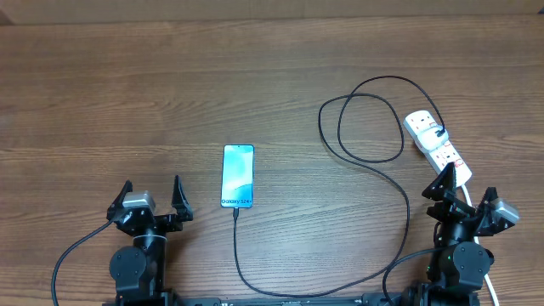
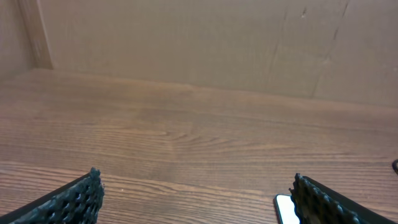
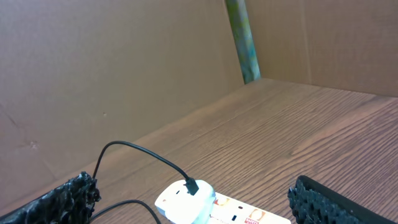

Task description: Plug charger to phone and switch on socket

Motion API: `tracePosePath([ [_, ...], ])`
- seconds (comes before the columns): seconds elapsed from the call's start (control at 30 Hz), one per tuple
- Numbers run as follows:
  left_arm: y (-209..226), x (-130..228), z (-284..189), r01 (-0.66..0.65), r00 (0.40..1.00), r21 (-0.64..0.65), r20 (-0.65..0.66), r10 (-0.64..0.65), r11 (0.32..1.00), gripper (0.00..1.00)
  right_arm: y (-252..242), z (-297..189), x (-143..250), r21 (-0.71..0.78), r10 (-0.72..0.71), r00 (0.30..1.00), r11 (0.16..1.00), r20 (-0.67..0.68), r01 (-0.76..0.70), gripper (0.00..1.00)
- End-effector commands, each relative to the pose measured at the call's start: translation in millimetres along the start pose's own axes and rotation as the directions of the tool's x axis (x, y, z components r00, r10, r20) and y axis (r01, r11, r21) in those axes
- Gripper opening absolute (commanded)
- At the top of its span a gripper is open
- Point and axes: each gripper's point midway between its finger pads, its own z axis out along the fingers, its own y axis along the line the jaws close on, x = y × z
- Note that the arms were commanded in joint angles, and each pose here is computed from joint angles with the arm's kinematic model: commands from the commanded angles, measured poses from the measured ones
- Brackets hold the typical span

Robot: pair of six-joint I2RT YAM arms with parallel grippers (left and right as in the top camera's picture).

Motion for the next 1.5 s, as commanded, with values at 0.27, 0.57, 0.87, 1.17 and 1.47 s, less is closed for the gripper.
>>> tracePosePath([
  [0.27,1,22,5,0.036,0.995,-0.006,-0.091,-0.037,0.999,1.00,-2,0,1,0.006,0.005,1.000,1.000,0.008,-0.005,1.00],
  [0.57,1,22,5,0.036,0.995,-0.007,-0.091,-0.036,0.999,1.00,-2,0,1,0.006,0.005,1.000,1.000,0.009,-0.005,1.00],
  [0.87,1,22,5,0.036,0.995,-0.007,-0.091,-0.036,0.999,0.99,-2,0,1,0.006,0.005,1.000,1.000,0.009,-0.005,1.00],
  [1.17,-3,0,-1,0.029,1.000,0.012,0.006,-0.029,1.000,0.99,-2,0,1,0.006,0.005,1.000,1.000,0.009,-0.005,1.00],
  [1.47,-35,3,-3,0.020,1.000,0.141,-0.008,-0.019,0.990,1.00,-2,0,1,0.006,0.005,1.000,1.000,0.009,-0.005,1.00],
])
